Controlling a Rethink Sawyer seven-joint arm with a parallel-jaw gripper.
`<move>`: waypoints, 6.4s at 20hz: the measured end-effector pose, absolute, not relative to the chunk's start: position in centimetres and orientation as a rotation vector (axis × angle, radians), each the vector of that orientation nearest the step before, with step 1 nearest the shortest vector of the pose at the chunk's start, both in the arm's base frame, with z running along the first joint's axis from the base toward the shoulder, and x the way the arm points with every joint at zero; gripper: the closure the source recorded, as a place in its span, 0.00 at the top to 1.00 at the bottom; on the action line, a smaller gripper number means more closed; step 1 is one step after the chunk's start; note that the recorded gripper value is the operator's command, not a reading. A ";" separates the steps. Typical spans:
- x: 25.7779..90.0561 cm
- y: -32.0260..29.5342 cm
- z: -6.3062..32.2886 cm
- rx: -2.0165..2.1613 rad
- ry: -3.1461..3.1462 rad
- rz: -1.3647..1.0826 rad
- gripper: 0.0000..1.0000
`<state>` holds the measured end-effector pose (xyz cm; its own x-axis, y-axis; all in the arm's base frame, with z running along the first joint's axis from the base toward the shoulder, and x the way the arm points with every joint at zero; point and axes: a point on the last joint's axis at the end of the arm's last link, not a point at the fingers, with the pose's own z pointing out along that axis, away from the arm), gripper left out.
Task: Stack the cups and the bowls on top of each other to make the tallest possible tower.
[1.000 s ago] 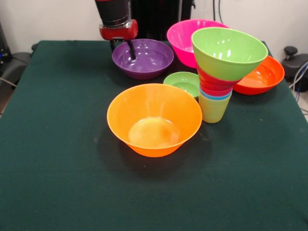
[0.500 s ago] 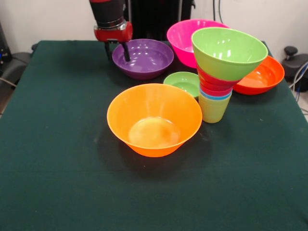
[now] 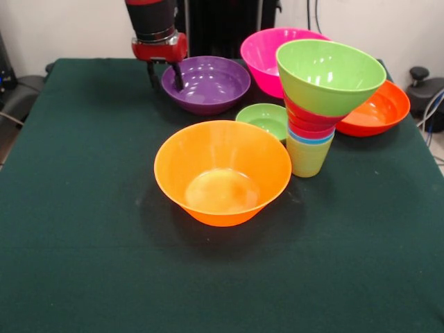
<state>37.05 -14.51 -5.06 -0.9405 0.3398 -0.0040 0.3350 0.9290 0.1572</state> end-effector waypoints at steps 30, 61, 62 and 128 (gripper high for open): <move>39.2 -16.4 -2.8 0.509 3.119 0.291 0.00; 46.5 -26.3 6.2 0.796 2.925 0.820 0.00; 46.5 -26.6 6.5 0.805 2.918 0.831 0.00; 63.4 -6.9 25.7 0.691 2.778 0.573 0.00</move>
<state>63.38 -6.86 25.72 -0.8648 0.4880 -0.1181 0.4015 0.8134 0.4210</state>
